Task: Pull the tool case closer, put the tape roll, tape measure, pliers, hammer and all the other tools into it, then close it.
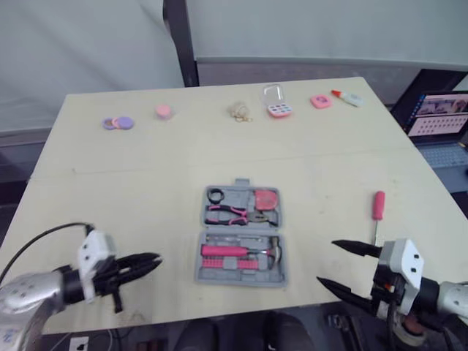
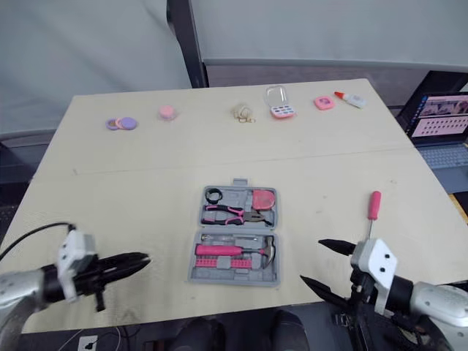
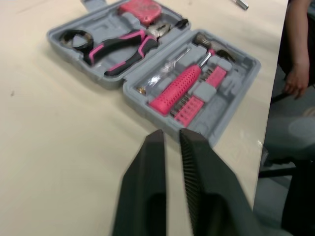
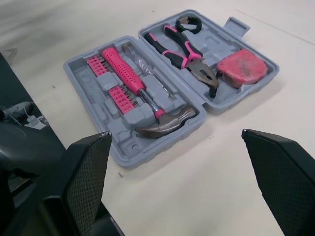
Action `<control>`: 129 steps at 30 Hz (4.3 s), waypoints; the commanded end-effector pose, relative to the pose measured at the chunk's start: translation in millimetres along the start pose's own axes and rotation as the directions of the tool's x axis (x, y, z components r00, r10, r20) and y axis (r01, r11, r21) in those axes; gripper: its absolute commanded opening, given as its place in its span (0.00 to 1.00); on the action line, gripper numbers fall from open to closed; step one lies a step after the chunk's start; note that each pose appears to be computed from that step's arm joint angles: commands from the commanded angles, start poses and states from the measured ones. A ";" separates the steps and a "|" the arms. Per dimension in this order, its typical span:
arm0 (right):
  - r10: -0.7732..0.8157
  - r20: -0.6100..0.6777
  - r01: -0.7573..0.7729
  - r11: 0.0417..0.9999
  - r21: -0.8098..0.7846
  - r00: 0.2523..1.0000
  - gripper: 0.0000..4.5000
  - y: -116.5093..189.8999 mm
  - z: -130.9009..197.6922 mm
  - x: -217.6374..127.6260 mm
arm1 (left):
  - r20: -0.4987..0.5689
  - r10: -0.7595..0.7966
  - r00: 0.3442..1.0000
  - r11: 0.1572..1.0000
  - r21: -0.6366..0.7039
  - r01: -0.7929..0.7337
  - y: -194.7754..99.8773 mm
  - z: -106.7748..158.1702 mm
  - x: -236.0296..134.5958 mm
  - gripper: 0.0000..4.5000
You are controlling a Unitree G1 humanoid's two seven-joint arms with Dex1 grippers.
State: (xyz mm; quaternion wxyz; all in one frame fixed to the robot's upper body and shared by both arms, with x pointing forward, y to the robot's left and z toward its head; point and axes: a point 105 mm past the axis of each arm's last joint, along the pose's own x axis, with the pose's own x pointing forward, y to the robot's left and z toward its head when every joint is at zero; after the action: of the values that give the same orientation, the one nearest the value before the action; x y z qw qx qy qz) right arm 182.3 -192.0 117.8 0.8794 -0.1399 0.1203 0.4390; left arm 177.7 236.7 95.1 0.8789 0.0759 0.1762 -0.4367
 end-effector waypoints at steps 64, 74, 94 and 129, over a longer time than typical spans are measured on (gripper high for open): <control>-0.666 -0.592 0.884 0.251 0.394 0.453 1.00 -204.8 -24.1 -37.5 | 0.396 -0.179 0.901 0.978 0.174 0.118 -26.2 24.2 14.1 0.99; -0.646 -0.590 0.862 0.238 0.448 0.485 1.00 -216.8 -34.3 -8.6 | 0.391 -0.168 0.905 0.978 0.179 0.104 -29.1 26.7 16.6 0.99; -0.600 -0.637 0.870 0.258 0.420 0.485 1.00 -216.2 -50.6 15.8 | 0.394 -0.131 0.910 0.983 0.174 0.066 -31.1 35.2 17.2 0.99; -0.350 -0.578 0.562 0.793 0.235 0.737 0.09 -129.4 14.6 32.9 | 0.297 -0.176 0.938 0.981 0.126 0.144 -16.2 33.3 -15.1 1.00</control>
State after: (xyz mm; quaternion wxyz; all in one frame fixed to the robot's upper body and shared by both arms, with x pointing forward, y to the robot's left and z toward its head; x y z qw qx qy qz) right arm 315.2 -256.1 133.4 0.9131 -0.0762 0.3956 0.0623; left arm 166.9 223.3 126.6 0.8552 0.0352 0.0266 -0.5165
